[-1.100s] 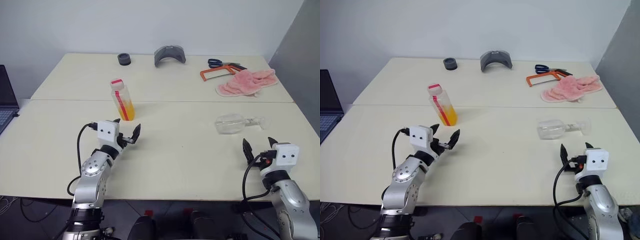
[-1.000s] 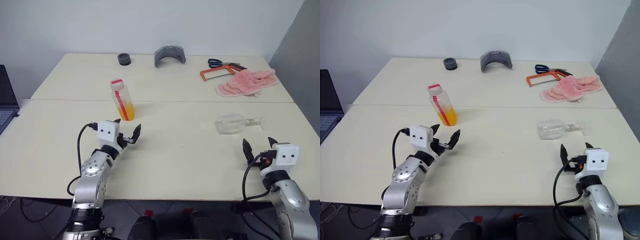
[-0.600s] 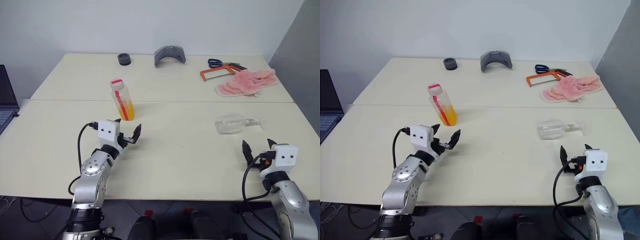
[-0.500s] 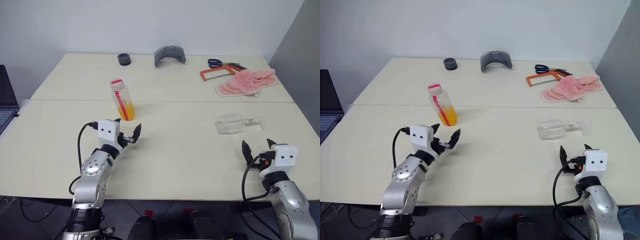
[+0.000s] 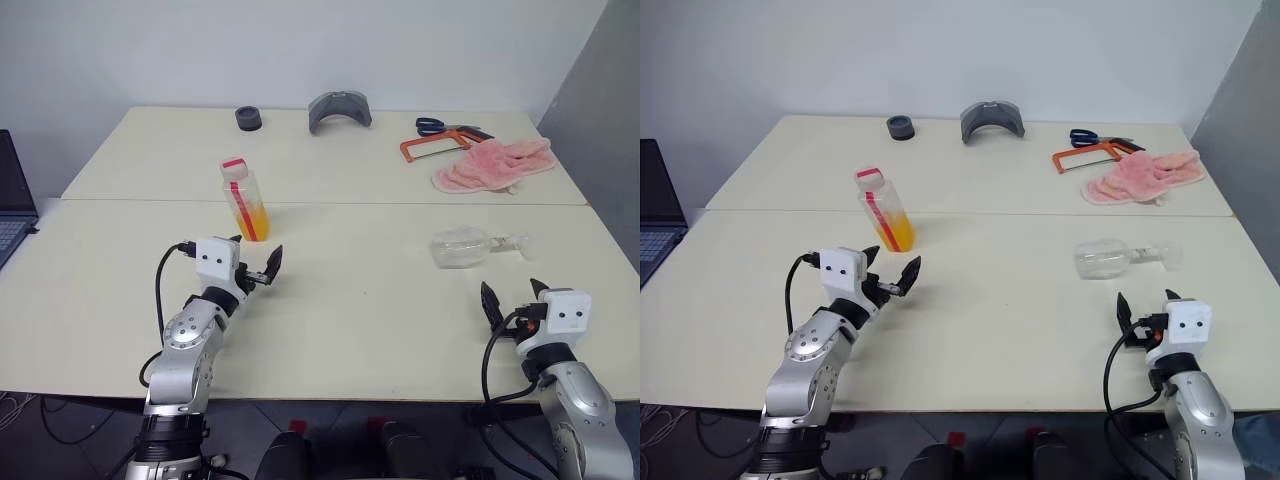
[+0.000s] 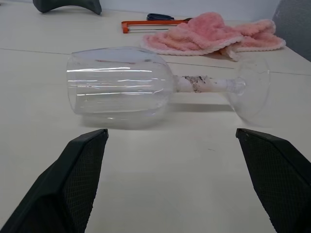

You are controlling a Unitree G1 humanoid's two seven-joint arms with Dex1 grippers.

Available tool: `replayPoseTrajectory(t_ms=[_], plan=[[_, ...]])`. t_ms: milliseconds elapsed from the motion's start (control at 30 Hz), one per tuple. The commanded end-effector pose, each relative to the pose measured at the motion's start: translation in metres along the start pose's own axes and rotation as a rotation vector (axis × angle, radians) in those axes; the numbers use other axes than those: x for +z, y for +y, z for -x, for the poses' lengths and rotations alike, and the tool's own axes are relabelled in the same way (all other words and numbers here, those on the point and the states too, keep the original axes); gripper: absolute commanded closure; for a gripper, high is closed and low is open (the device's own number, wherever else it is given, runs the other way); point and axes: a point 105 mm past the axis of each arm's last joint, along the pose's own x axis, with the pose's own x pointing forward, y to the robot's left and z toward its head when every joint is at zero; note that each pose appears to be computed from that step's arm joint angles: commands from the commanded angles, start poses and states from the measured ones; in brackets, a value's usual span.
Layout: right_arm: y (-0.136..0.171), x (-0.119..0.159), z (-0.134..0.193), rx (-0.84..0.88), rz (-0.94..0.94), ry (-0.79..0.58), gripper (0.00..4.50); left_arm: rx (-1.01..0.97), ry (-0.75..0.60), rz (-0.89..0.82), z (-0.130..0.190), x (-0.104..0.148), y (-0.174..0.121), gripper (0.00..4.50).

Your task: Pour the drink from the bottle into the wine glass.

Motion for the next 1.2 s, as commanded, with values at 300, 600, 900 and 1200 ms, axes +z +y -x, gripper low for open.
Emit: replayPoseTrajectory(t_ms=[300, 600, 900, 1200], plan=[[0.049, 0.042, 0.004, 0.309, 0.073, -0.110, 0.00, 0.059, -0.057, 0.016, -0.015, 0.018, 0.009, 0.03], [0.077, 0.074, 0.010, 0.545, 0.040, -0.099, 0.00, 0.084, -0.081, 0.027, -0.033, 0.032, 0.011, 0.03], [0.089, 0.077, 0.013, 0.633, 0.056, -0.064, 0.00, 0.134, -0.090, 0.053, -0.039, 0.035, 0.017, 0.03], [0.096, 0.079, 0.010, 0.683, 0.062, -0.066, 0.00, 0.186, -0.098, 0.031, -0.046, 0.043, 0.027, 0.03]])
